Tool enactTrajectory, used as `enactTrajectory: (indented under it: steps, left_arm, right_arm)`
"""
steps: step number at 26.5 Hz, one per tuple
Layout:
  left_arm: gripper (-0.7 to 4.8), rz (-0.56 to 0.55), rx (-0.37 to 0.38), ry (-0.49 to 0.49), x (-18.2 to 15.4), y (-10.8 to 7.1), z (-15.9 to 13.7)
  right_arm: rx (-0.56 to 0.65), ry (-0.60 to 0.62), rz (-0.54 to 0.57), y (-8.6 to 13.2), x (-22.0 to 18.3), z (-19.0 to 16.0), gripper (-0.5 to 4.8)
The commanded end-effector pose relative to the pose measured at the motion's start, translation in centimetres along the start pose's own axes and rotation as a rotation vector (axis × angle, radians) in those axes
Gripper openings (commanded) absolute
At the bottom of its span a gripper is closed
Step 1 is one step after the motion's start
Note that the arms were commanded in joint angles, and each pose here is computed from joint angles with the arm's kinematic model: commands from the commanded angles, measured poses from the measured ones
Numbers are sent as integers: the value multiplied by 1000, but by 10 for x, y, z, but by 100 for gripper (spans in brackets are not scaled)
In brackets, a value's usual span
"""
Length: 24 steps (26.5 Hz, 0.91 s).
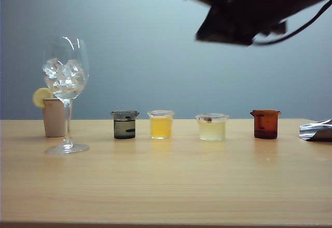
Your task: Pick up the second measuring cup from the left, pour the orange juice inside into the goblet, and finally put the measuring cup back in its original place.
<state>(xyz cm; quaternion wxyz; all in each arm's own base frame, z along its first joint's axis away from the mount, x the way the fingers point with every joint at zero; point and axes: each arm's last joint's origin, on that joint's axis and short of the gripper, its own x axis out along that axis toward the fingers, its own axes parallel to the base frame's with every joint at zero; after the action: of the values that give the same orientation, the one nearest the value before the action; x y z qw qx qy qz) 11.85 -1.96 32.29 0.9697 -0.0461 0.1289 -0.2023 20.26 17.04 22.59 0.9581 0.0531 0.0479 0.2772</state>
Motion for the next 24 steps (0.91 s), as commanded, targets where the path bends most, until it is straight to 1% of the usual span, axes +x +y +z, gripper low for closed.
enactTrajectory:
  steps: [1,3,4,6,9,10,11,12,13,14,17,18,20,22,24]
  left_arm:
    - [-5,-28,13,-17,-1,-2,3]
    - [-5,-24,15,-17,-1,-3,3]
    - [-5,-24,15,-18,-1,-3,3]
    - [-5,-38,16,-15,-1,-4,3]
    - [-5,-40,18,-16,-1,-5,3]
    - [-5,-40,17,-16,-1,-5,3]
    - [-5,-41,17,-16,-1,-5,3]
    - [-5,-41,17,-16,-1,-5,3]
    - [-5,-45,18,-16,-1,-5,3]
    - [-5,-45,18,-16,-1,-5,3]
    - [-5,-45,18,-16,0,-5,3]
    - [-5,-45,19,-16,-1,-5,3]
    - [-5,-45,18,-16,-1,-5,3]
    - [-5,-45,16,-16,-1,-5,3]
    - [-5,-46,15,-15,-1,-5,3]
  right_arm:
    - [-11,-60,-85,3,14,-9,-3]
    - [-60,-46,-191,14,29,-25,-2]
    - [-58,-43,-201,17,34,-28,-2]
    - [-57,-33,-170,31,54,-40,-2]
    - [-58,-22,-160,41,72,-48,3]
    - [-59,-22,-168,42,78,-49,30]
    - [-52,-21,-178,44,85,-51,122]
    - [-23,-29,-211,46,96,-54,345]
    - [0,-36,-231,47,102,-55,443]
    - [13,-43,-259,48,112,-58,460]
    - [13,-36,-283,51,133,-67,458]
    - [13,-20,-296,53,140,-71,450]
    - [50,-9,-341,53,149,-77,371]
    - [80,0,-390,52,155,-83,368]
    - [117,10,-398,50,159,-89,368]
